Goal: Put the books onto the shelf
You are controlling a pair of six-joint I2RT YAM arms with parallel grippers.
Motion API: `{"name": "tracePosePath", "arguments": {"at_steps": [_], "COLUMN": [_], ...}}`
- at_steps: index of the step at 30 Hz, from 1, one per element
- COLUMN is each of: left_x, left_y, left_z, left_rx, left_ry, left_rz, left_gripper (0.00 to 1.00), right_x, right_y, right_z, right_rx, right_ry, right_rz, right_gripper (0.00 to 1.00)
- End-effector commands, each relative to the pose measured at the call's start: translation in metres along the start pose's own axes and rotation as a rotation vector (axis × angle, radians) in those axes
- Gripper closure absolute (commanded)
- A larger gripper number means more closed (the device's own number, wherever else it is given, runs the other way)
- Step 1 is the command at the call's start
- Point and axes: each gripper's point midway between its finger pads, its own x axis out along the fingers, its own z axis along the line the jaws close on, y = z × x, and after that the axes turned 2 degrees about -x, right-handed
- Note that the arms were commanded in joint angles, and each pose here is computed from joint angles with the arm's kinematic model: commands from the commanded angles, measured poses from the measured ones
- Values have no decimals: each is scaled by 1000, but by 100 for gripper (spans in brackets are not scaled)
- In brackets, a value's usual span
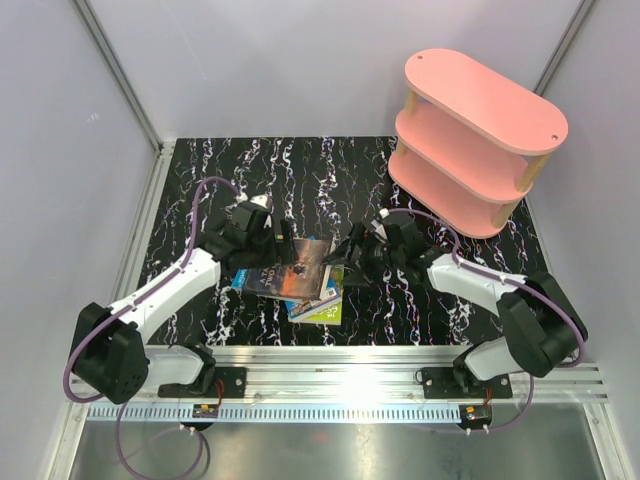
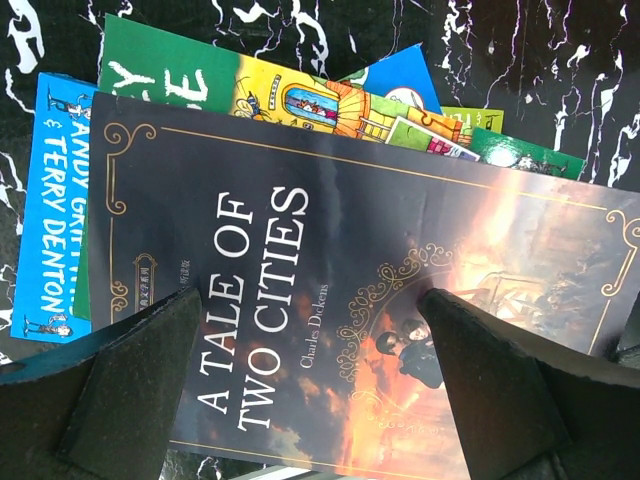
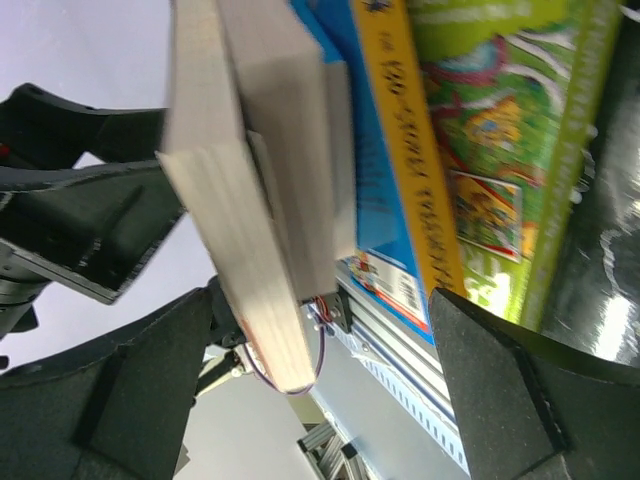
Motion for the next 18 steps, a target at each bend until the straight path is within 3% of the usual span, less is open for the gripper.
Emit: {"name": "tracePosePath", "arguments": {"at_steps": [1, 6, 9, 10, 13, 17, 18], "left_x": [4, 6, 6, 6, 5, 3, 3], "left_y": [-2, 2, 6, 7, 9, 11, 12], "left_z": [-26, -38, -42, -43, -46, -49, -49], "left_rx": [-4, 17, 19, 18, 18, 18, 17], "left_ry": [103, 107, 112, 113, 117, 123, 120], "left_rz": [22, 33, 37, 38, 39, 39, 38], "left_gripper": [3, 4, 4, 4, 4, 4, 4], "right_x": [6, 17, 24, 25, 27, 24, 23], "right_y": [-9, -6, -1, 1, 8, 12, 13], "right_z": [33, 58, 64, 65, 64, 59, 59], "right_rx": [-91, -114, -134, -137, -150, -154, -157], "right_ry": [-53, -96, -105, -107, -108, -102, -101], "right_rz": [-18, 2, 29, 39, 63, 69, 69], "right_gripper": [4, 5, 25, 45, 63, 100, 100]}}
